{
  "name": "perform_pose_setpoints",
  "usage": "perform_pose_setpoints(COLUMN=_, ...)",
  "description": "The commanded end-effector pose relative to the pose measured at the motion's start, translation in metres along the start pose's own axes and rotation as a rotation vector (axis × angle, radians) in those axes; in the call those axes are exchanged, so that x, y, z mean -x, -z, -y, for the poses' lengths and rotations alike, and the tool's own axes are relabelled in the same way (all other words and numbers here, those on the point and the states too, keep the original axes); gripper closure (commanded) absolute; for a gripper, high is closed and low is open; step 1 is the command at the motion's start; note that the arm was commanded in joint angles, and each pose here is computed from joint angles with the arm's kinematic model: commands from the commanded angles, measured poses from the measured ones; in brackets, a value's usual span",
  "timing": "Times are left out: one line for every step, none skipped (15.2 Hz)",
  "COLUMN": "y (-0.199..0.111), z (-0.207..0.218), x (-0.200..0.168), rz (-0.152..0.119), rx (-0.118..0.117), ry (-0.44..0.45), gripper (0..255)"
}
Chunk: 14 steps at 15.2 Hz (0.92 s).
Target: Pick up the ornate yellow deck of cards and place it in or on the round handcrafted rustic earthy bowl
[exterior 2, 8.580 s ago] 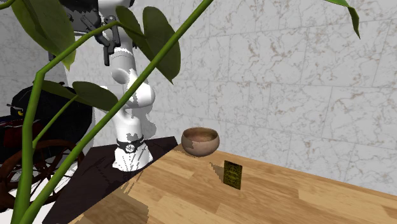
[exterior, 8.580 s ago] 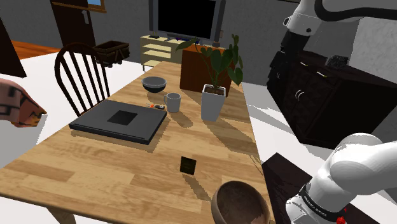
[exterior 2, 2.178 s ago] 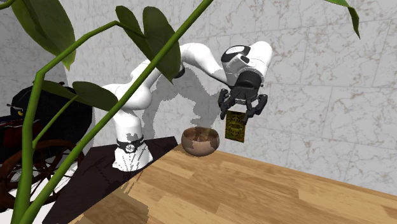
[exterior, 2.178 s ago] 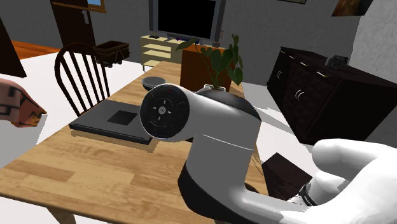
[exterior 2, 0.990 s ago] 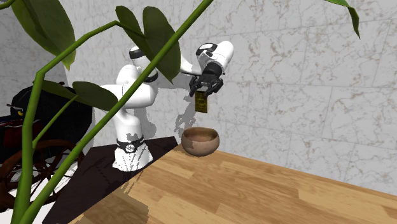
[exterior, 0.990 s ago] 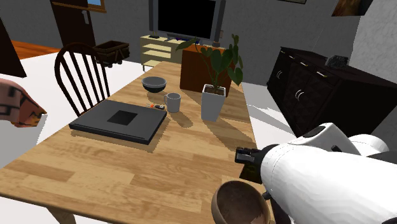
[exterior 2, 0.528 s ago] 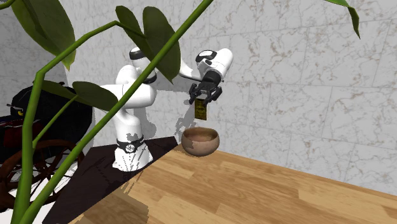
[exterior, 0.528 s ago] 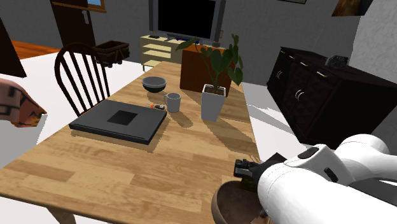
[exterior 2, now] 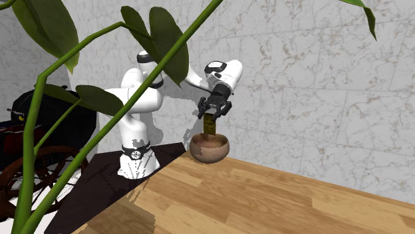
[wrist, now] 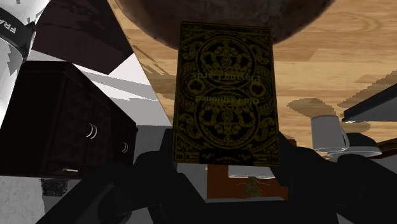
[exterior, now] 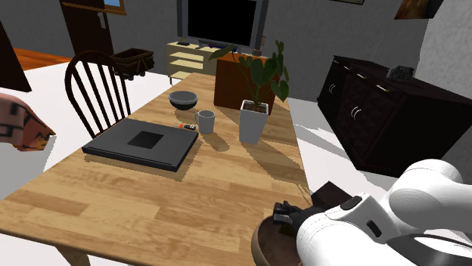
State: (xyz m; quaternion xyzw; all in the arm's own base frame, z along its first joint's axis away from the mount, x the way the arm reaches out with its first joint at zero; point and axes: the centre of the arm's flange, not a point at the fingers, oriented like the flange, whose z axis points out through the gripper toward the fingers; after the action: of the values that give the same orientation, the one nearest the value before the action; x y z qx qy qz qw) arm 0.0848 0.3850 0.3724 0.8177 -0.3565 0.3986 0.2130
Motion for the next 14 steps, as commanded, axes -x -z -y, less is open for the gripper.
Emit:
perform_pose_setpoints(y=-0.0068, z=0.0005, x=0.0089, rz=0.000, rx=0.000, ry=0.000, gripper=255)
perform_pose_setpoints(y=-0.0100, z=0.0008, x=0.0131, rz=0.000, rx=0.000, ry=0.000, gripper=255)
perform_pose_setpoints(y=-0.0131, z=0.0012, x=0.0174, rz=0.000, rx=0.000, ry=0.000, gripper=255)
perform_pose_setpoints(y=-0.0136, z=0.0012, x=0.0180, rz=0.000, rx=0.000, ry=0.000, gripper=255)
perform_pose_setpoints(y=-0.0136, z=0.0012, x=0.0180, rz=0.000, rx=0.000, ry=0.000, gripper=255)
perform_pose_setpoints(y=-0.0136, z=0.0012, x=0.0180, rz=0.000, rx=0.000, ry=0.000, gripper=255)
perform_pose_setpoints(y=-0.0136, z=0.0012, x=0.0180, rz=0.000, rx=0.000, ry=0.000, gripper=255)
perform_pose_setpoints(y=-0.0136, z=0.0012, x=0.0180, rz=0.000, rx=0.000, ry=0.000, gripper=255)
perform_pose_setpoints(y=-0.0136, z=0.0012, x=0.0180, rz=0.000, rx=0.000, ry=0.000, gripper=255)
perform_pose_setpoints(y=-0.0135, z=0.0013, x=0.0180, rz=0.000, rx=0.000, ry=0.000, gripper=255)
perform_pose_setpoints(y=-0.0135, z=0.0013, x=0.0180, rz=0.000, rx=0.000, ry=0.000, gripper=255)
perform_pose_setpoints(y=-0.0135, z=0.0013, x=0.0180, rz=0.000, rx=0.000, ry=0.000, gripper=0)
perform_pose_setpoints(y=-0.0135, z=0.0013, x=0.0180, rz=0.000, rx=0.000, ry=0.000, gripper=0)
perform_pose_setpoints(y=-0.0135, z=0.0013, x=0.0180, rz=0.000, rx=0.000, ry=0.000, gripper=0)
